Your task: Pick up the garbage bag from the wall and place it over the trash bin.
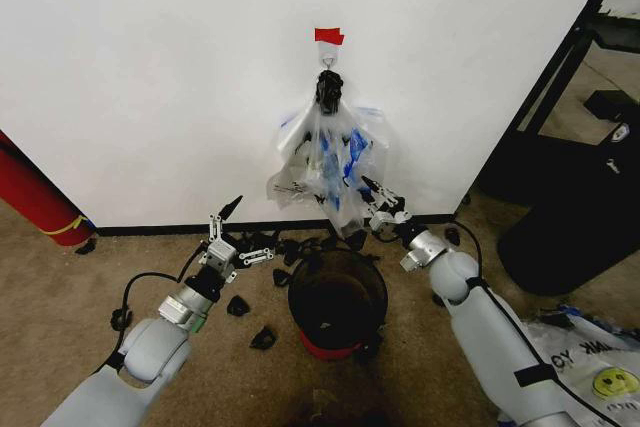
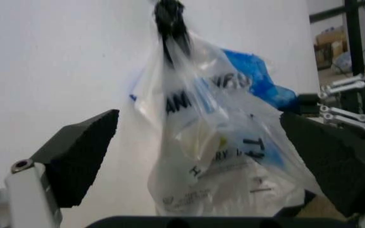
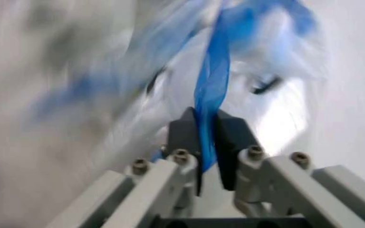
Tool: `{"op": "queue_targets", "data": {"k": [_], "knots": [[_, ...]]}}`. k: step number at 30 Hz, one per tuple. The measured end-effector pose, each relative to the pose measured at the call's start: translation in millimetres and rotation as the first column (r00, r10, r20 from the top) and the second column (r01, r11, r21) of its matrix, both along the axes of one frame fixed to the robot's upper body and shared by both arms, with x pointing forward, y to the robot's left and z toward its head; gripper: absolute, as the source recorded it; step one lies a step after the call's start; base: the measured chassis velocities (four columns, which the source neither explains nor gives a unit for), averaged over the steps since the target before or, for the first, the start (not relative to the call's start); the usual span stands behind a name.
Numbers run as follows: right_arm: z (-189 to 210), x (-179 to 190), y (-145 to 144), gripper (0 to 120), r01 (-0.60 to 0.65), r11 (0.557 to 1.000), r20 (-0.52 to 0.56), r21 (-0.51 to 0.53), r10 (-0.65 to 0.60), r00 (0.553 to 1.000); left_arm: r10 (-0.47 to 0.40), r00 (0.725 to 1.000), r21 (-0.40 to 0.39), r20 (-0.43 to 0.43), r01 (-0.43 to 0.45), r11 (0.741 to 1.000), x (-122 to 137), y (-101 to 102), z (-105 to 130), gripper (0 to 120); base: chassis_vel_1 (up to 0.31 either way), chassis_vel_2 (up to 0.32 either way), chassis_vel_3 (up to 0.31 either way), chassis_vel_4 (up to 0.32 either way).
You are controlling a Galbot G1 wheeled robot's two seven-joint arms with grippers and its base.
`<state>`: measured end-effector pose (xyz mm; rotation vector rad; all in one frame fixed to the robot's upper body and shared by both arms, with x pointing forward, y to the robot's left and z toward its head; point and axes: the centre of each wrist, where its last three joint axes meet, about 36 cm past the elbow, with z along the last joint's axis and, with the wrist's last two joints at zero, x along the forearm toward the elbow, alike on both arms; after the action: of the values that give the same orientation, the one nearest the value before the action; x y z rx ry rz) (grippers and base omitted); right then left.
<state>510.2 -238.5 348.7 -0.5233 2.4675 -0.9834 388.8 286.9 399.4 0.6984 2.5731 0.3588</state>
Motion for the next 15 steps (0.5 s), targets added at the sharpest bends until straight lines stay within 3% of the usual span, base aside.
{"op": "queue_targets", "data": {"k": [2,3,6,9,10,11,12,15], "knots": [[-3.2,-14.4,17.0,0,-0.006,0.978,-0.068,0.209,0.021,0.997,-0.009,1.000,-0.017,0.015,0.009,1.000,0.9,-3.1,5.1,100,0.000,0.000,0.000,0.000],[-2.2,-24.0,28.3,0,-0.005,0.940,-0.106,0.341,0.044,0.993,-0.014,1.000,-0.026,0.025,0.015,1.000,1.6,-5.3,8.9,100,0.000,0.000,0.000,0.000],[0.6,-32.8,37.7,0,-0.006,0.891,-0.134,0.453,0.075,0.988,-0.023,0.999,-0.032,0.039,0.025,0.999,2.5,-8.5,14.1,100,0.000,0.000,0.000,0.000],[13.4,-51.2,57.8,0,-0.050,0.726,-0.140,0.686,0.199,0.970,-0.035,0.996,-0.001,0.083,0.035,0.999,7.9,-20.0,27.3,100,0.000,0.000,0.000,0.000],[16.2,-54.3,60.6,0,-0.062,0.693,-0.135,0.718,0.226,0.965,-0.032,0.995,0.015,0.093,0.031,0.999,10.0,-23.5,29.4,100,0.000,0.000,0.000,0.000],[21.4,-59.7,65.2,0,-0.084,0.634,-0.122,0.769,0.274,0.954,-0.027,0.994,0.035,0.107,0.024,0.999,13.7,-28.5,32.6,100,0.000,0.000,0.000,0.000],[21.4,-59.7,65.2,0,-0.084,0.634,-0.122,0.769,0.274,0.954,-0.027,0.994,0.035,0.107,0.024,0.999,13.7,-28.5,32.6,100,0.000,0.000,0.000,0.000],[30.5,-68.3,72.7,0,-0.119,0.522,-0.083,0.844,0.346,0.935,-0.029,0.993,0.060,0.116,0.022,0.998,22.4,-43.6,41.5,100,0.000,0.000,0.000,0.000]]}}
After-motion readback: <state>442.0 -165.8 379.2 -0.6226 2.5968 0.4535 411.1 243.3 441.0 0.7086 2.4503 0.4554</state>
